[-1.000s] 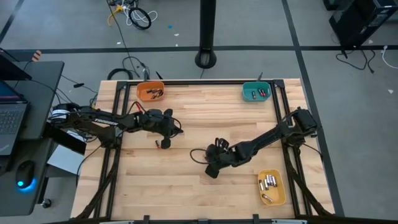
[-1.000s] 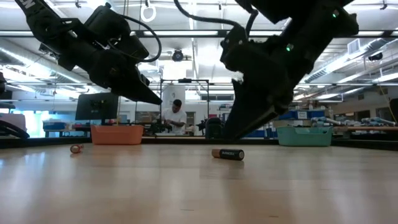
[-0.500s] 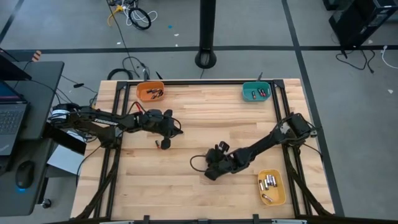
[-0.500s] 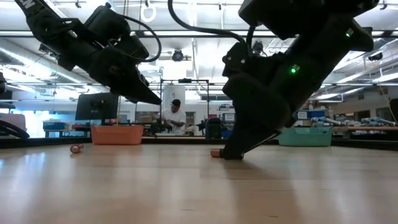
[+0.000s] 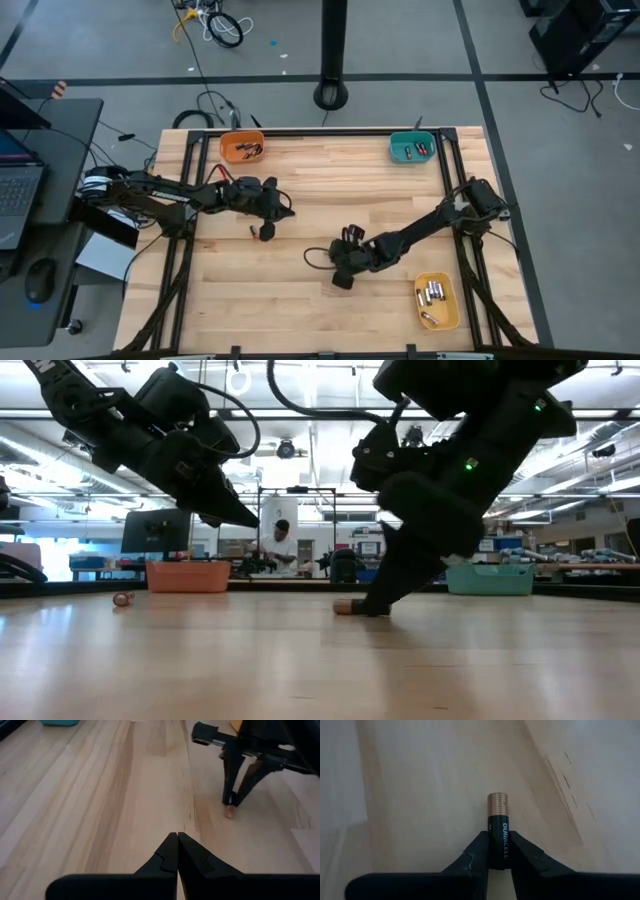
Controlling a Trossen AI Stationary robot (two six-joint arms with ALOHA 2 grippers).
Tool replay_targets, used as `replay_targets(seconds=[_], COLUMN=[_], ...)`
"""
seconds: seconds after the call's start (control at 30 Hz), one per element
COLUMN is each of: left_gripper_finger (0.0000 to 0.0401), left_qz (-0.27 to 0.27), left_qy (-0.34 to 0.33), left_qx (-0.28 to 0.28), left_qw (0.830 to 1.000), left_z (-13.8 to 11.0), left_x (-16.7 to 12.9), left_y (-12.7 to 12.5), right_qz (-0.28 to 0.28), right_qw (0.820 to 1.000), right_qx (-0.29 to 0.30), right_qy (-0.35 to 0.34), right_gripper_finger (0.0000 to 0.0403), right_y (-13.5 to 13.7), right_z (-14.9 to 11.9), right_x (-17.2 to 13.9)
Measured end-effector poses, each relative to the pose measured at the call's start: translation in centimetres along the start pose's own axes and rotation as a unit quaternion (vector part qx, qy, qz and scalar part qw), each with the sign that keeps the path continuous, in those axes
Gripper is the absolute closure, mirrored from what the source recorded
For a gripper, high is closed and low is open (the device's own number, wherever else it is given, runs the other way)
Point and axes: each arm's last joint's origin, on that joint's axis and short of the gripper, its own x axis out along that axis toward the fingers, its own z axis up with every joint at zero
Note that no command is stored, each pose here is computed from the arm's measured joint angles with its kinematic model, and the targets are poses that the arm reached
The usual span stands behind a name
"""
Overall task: Sort batteries
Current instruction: Put the black-orange battery into the orange bin
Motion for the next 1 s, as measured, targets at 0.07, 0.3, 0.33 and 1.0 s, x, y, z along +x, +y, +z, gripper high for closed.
replay_targets(seconds=[0.07,0.3,0.33,1.0], left_gripper_finger=[0.039,0.039,0.039,0.0338], left_qz=[0.006,0.019,0.019,-0.068], left_qy=[-0.004,-0.063,-0.07,-0.115], left_qx=[0.0,-0.02,-0.017,0.011], left_qw=[1.0,0.998,0.997,0.991], left_z=[0.1,1.2,1.3,1.4], left_x=[0.0,-0.1,-0.1,-0.4], left_y=[0.1,0.3,0.3,-0.5], right_qz=[0.003,-0.005,-0.01,0.037], right_qw=[1.0,0.999,0.999,0.981], right_qx=[-0.017,-0.031,-0.032,-0.013], right_qy=[0.011,-0.021,-0.02,-0.188], right_gripper_finger=[0.0341,0.0341,0.0341,0.0341], right_y=[-0.8,-3.6,-4.2,-6.6], right_z=[0.5,2.7,2.7,5.8], right_x=[-0.7,-3.0,-3.0,-4.1])
